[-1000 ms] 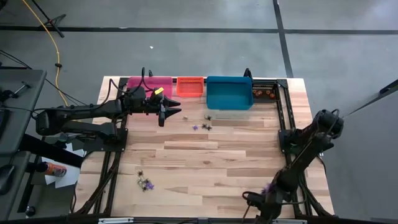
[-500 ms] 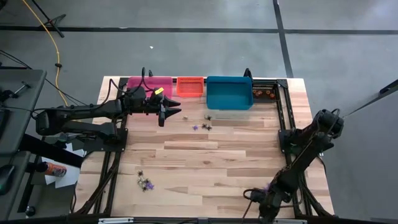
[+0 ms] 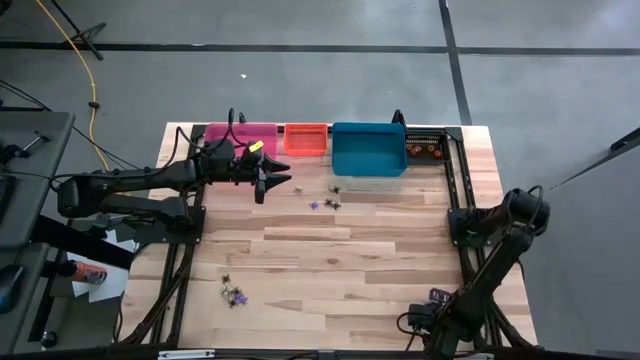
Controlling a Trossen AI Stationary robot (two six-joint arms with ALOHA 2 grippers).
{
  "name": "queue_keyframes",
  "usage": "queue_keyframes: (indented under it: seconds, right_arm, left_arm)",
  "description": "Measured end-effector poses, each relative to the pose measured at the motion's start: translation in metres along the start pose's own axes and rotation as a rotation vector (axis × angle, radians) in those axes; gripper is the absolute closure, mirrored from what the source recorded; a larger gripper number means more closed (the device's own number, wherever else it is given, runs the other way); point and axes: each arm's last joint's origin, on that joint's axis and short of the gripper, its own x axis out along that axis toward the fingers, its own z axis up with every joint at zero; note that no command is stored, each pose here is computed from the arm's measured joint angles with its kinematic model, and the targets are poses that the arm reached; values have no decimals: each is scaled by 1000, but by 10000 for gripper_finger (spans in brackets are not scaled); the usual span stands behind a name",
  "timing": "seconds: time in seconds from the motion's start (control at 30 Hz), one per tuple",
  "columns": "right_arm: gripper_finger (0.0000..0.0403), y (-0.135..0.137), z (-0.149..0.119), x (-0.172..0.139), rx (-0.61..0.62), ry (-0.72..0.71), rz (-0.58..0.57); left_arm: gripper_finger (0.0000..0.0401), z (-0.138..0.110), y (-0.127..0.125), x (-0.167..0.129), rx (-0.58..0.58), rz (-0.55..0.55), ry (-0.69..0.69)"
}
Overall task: Sort Halloween decoration
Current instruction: Put the white skull toy into the pink bin
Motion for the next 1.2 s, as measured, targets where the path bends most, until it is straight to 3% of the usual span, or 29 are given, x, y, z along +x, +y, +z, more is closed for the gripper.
queue_keyframes:
  seconds: [0.47,0.97,1.2]
  right_arm:
    - [217,-7,6,9,27,-39,-92]
    - [218,-7,7,19,38,-21,-106]
    - [261,-9,6,18,18,-20,-130]
  left_arm:
    - [247,0,0,0,0,0,-1]
    - [247,0,0,0,0,0,0]
    - [247,0,0,0,0,0,0]
